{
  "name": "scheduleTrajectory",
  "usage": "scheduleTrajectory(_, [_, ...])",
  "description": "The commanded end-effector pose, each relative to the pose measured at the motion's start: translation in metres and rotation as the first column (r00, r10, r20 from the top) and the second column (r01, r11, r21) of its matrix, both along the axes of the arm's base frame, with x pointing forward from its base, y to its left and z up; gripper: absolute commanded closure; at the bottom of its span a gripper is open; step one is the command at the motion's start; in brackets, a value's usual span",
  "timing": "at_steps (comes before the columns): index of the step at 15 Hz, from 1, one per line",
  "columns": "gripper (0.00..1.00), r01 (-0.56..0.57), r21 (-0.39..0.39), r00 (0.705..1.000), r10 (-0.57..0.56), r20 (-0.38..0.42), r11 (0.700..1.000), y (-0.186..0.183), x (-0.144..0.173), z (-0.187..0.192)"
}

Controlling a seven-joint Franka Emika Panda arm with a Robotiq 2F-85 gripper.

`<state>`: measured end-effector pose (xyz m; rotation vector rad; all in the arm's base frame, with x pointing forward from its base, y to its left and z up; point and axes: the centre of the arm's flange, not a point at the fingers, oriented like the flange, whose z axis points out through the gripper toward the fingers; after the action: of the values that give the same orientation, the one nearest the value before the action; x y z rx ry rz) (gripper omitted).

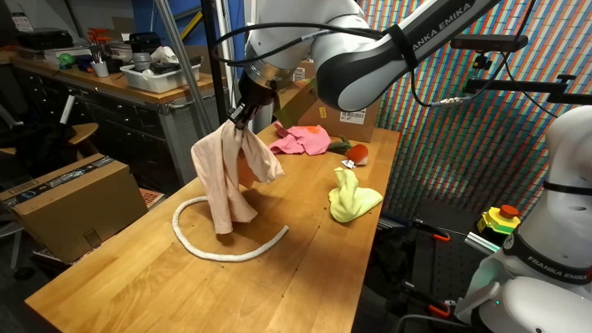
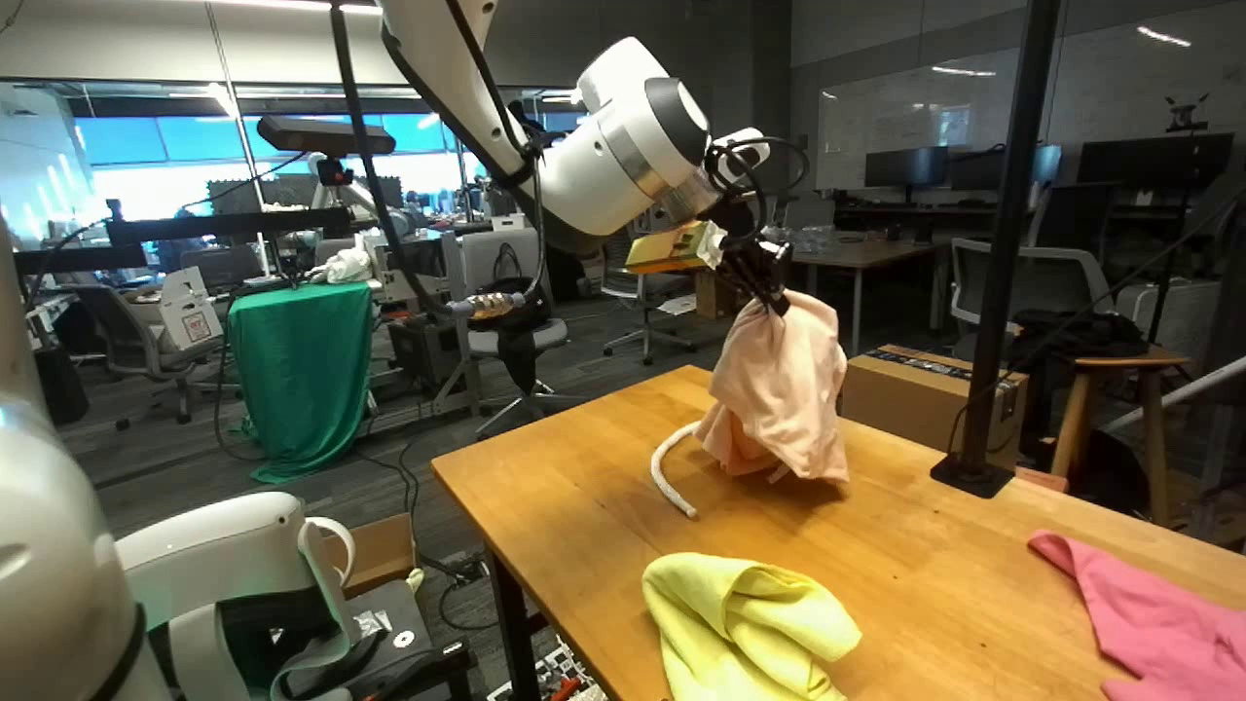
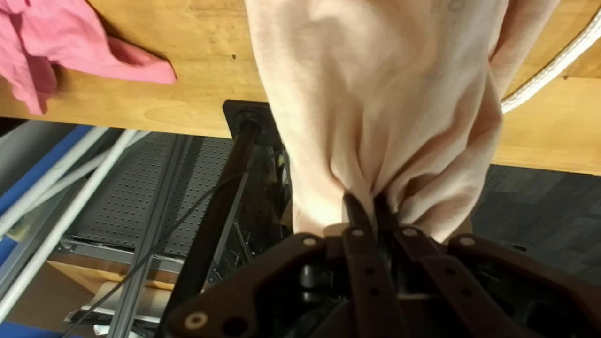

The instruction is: Separate the objects on the table.

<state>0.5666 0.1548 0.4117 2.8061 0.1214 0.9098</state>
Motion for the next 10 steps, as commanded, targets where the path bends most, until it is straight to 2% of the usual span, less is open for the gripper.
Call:
scheduleTrajectory(1, [0.98, 0.098, -0.023, 0.995, -0.098, 0.003, 0.995, -0.013, -0.009, 0.0])
scheduleTrajectory(10, [0.98, 0.227, -0.075, 0.97, -0.233, -0.077, 0.971, -0.038, -0.006, -0.025])
